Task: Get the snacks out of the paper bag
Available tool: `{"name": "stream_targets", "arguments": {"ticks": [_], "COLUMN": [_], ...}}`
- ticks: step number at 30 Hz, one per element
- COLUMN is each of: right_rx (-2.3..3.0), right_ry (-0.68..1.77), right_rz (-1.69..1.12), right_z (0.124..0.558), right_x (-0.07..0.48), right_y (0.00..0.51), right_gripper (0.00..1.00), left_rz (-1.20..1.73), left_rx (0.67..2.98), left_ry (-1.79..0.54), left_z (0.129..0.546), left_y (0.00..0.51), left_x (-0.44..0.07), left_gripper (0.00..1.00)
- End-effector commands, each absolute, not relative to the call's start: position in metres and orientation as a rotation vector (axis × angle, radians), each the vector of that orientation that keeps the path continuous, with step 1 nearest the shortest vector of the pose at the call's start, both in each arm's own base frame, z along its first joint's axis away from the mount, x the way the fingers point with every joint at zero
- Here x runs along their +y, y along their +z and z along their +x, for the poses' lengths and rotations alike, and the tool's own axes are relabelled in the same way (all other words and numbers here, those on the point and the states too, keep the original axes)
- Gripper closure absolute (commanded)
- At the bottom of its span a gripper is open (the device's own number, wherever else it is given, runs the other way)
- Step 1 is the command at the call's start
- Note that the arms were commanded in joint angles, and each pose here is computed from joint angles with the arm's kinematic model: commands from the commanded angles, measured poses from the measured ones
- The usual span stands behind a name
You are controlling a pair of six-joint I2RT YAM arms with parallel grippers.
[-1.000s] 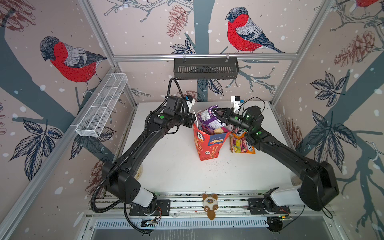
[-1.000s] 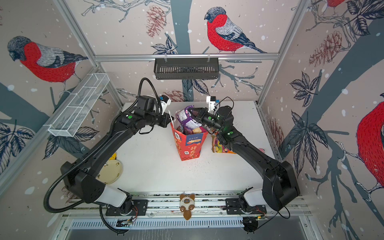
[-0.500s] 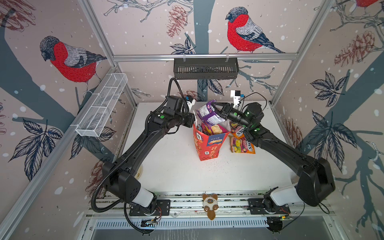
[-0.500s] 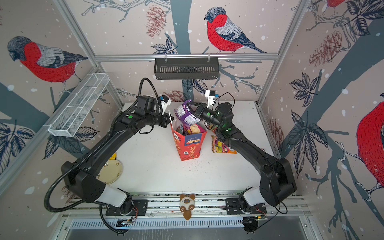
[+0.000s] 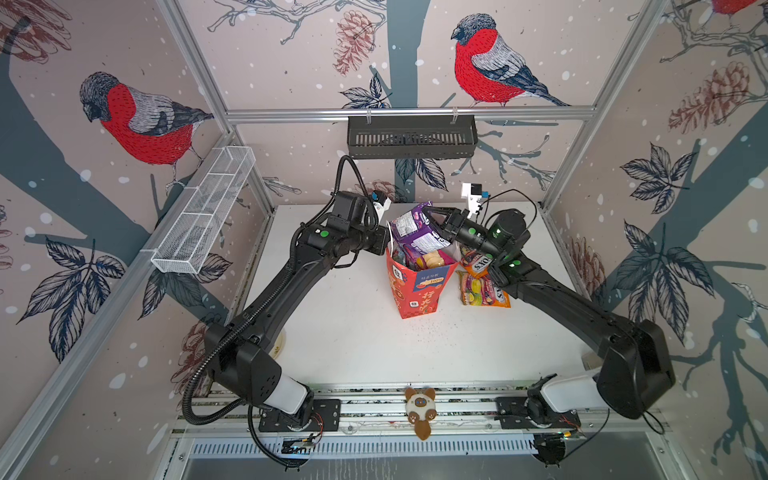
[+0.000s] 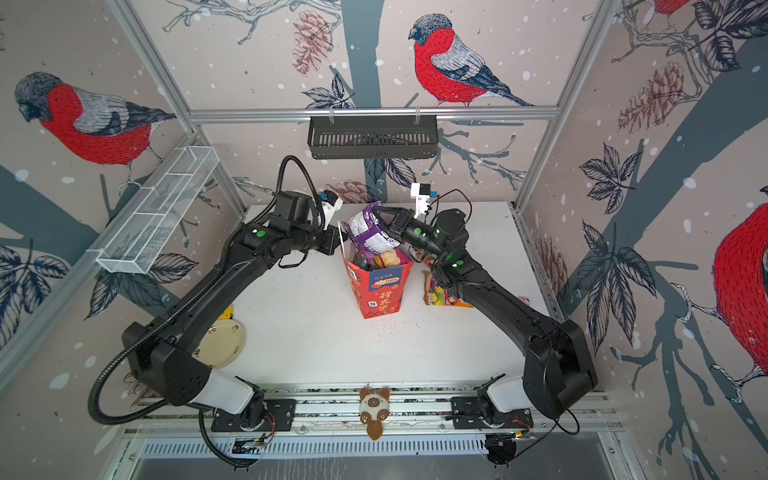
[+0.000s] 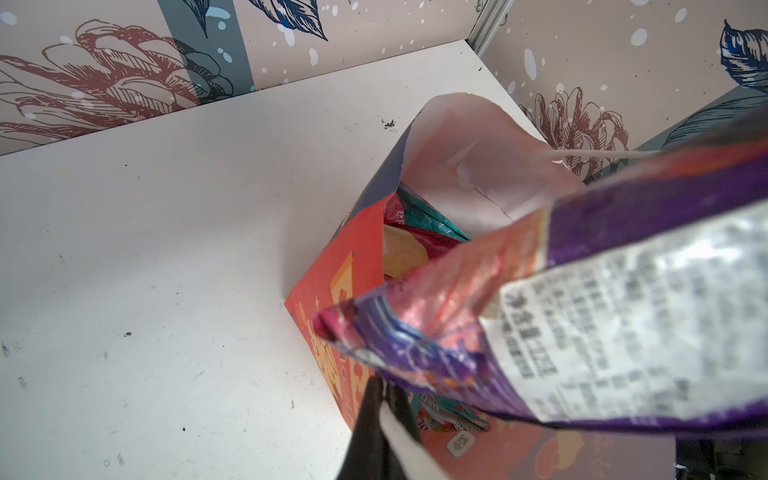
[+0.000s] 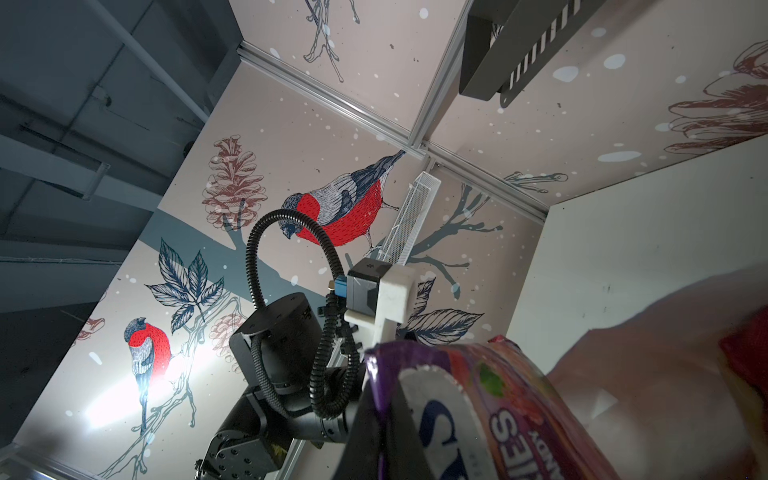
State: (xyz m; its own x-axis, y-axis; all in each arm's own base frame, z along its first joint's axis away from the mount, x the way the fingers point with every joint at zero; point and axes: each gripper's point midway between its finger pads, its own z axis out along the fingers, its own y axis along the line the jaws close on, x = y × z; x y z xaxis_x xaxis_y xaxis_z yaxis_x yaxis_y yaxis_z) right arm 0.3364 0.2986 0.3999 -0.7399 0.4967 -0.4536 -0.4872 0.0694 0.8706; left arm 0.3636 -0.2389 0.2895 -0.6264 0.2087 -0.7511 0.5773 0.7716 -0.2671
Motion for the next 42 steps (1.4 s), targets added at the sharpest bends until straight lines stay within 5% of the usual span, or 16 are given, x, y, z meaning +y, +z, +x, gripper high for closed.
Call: {"name": "stream_targets", "arguments": {"ticks": [1, 9, 18, 20, 24, 26, 42], "right_rx": [1.504, 1.844, 2.045, 2.047, 2.027, 2.007, 1.723], "right_ry": [1.754, 1.349, 1.200, 1.193, 1.231, 1.265, 1.557], "right_rz": [-0.024, 0.076, 0.069, 0.060, 0.055, 0.056, 0.074], "right_z": [0.330, 0.353, 0.350, 0.349, 0.347, 0.346, 0.311], "right_x": [0.287, 0.278, 0.284, 0.287, 0.291, 0.293, 0.269], "right_y": [0.432, 0.376, 0.319, 0.318, 0.320, 0.324, 0.408], "right_gripper": [1.00, 1.00, 0.98, 0.92, 0.56, 0.46, 0.37], "left_rz": [0.610, 0.613, 0.615, 0.617, 0.621, 0.621, 0.629], "left_rx": [2.128, 2.116, 2.122, 2.122, 2.127, 2.126, 2.127], "left_ry": [-0.643, -0.635, -0.634, -0.636, -0.638, -0.636, -0.630], "left_z": [0.372, 0.372, 0.370, 0.369, 0.369, 0.369, 0.370], "left_y": [0.307, 0.312, 0.310, 0.310, 0.309, 0.309, 0.308], "left_x": [-0.244, -0.243, -0.241, -0.242, -0.242, -0.242, -0.242], "left_gripper": [1.00, 1.00, 1.00, 1.00, 1.00, 1.00, 1.00]}}
